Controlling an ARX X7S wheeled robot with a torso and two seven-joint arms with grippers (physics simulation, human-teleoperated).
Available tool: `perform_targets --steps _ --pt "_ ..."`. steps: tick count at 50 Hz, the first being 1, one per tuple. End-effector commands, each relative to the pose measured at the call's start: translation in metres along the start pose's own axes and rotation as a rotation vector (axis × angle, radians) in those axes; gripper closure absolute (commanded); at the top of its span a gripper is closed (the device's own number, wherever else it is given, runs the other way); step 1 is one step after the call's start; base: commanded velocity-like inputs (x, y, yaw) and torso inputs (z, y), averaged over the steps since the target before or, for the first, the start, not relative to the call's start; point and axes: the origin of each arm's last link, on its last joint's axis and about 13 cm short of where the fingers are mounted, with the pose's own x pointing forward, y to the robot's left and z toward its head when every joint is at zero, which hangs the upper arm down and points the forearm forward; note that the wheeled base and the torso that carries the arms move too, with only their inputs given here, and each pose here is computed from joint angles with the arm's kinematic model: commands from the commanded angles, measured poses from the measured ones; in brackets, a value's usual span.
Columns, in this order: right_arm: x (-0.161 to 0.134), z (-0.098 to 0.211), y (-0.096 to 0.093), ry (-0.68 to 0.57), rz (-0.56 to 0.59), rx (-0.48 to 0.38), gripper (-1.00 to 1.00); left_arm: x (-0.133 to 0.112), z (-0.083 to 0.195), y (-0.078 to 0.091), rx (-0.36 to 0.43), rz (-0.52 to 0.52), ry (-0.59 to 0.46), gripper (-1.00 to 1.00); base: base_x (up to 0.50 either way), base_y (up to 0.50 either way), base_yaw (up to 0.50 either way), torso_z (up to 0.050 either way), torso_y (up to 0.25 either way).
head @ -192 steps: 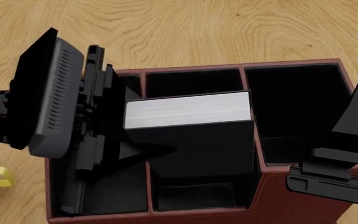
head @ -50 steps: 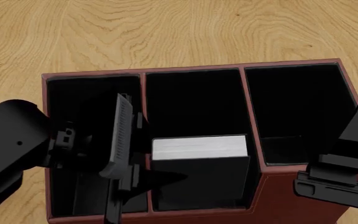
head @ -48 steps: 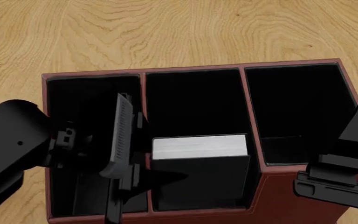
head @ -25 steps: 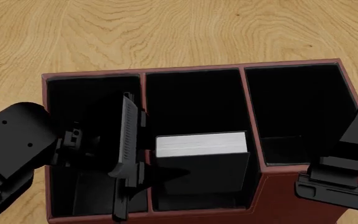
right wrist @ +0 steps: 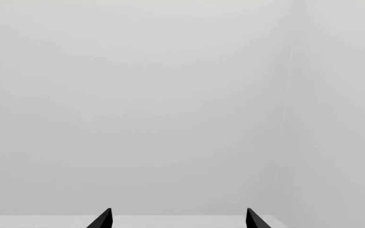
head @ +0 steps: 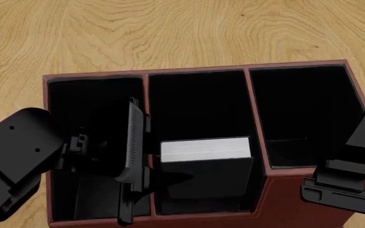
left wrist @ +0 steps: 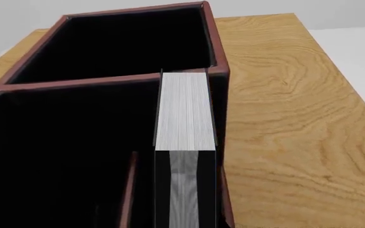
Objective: Pick up the book and place it in the back compartment of the caddy.
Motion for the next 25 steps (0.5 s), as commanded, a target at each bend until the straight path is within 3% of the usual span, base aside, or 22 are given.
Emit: perform_targets --steps 1,11,12,25 --pt "0.0001 -0.001 -0.0003 0.002 -0.001 -0.001 -1.0 0.0019 0.0058 0.0019 -0.013 0.0 -0.053 1.0 0.0 0.0 0.0 0.0 0.01" --pt "-0.0002 -0.0007 -0.0006 0.003 -0.002 -0.001 -1.0 0.0032 0.005 0.0045 -0.002 0.034 -0.036 1.0 0.0 0.0 0.0 0.0 0.001" --pt "-0.0002 -0.0004 -0.0006 0.002 -0.002 -0.001 -1.0 0.0033 0.0051 0.0048 -0.001 0.032 -0.03 -1.0 0.0 0.0 0.0 0.0 0.0" --pt "-0.0009 -0.0002 -0.0007 0.002 -0.002 0.0 -1.0 0.0042 0.0034 0.0036 0.007 0.045 -0.019 -1.0 0.0 0.0 0.0 0.0 0.0"
